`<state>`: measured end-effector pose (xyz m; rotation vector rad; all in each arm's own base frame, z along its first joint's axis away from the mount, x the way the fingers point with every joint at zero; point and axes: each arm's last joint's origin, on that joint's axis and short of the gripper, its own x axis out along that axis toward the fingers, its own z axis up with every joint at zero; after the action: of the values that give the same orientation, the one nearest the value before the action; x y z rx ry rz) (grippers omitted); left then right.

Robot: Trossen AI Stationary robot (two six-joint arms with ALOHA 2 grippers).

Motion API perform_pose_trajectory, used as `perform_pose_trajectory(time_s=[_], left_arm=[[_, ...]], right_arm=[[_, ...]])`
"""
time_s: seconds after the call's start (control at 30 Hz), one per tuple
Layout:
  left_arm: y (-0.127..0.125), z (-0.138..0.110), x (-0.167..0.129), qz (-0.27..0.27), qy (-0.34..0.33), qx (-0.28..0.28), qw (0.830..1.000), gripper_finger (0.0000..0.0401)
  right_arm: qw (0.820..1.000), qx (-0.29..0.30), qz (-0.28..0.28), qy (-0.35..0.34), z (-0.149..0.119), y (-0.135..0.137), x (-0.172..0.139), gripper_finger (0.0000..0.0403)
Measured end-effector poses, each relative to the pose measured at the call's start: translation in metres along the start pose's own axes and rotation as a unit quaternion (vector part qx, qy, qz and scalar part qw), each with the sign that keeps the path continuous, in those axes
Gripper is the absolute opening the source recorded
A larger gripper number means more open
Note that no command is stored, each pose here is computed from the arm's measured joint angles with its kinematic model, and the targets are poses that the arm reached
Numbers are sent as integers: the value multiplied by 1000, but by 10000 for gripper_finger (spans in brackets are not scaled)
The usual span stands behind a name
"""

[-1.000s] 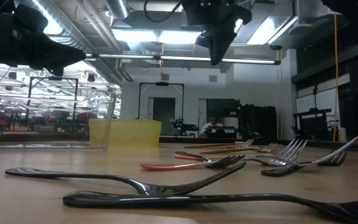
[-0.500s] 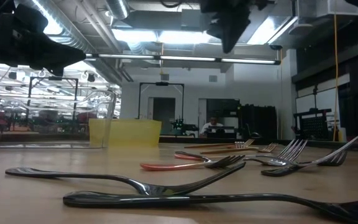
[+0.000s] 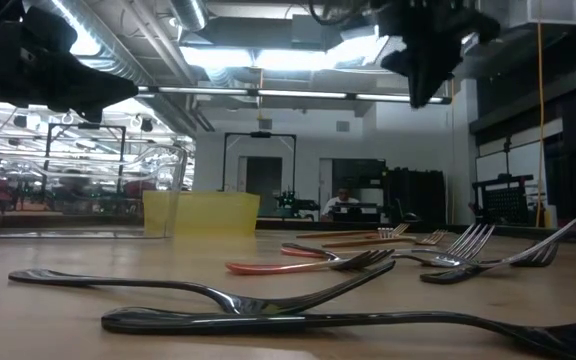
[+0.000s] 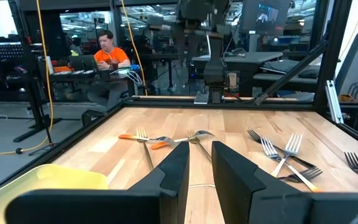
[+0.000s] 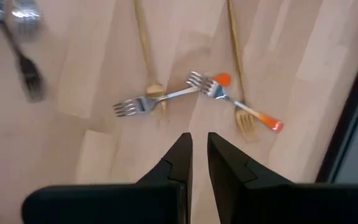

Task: Sort silverware by color (type)
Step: Put the orange fork into the transparent bin

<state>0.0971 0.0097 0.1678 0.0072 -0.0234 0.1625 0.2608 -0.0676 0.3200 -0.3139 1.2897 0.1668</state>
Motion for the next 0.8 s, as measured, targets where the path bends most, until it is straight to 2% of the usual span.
perform_pose_trajectory(time_s=[0.27, 0.5, 0.8], left_arm=[[0, 0, 0, 1, 0, 0, 1000, 63], [0, 0, 0, 1, 0, 0, 1000, 63], [0, 0, 0, 1, 0, 1, 1000, 63]], right_arm=[[996, -79, -47, -1, -12, 1, 53, 40], [986, -133, -102, -21, -24, -10, 88, 40], [980, -118, -144, -64, -41, -27, 108, 40]])
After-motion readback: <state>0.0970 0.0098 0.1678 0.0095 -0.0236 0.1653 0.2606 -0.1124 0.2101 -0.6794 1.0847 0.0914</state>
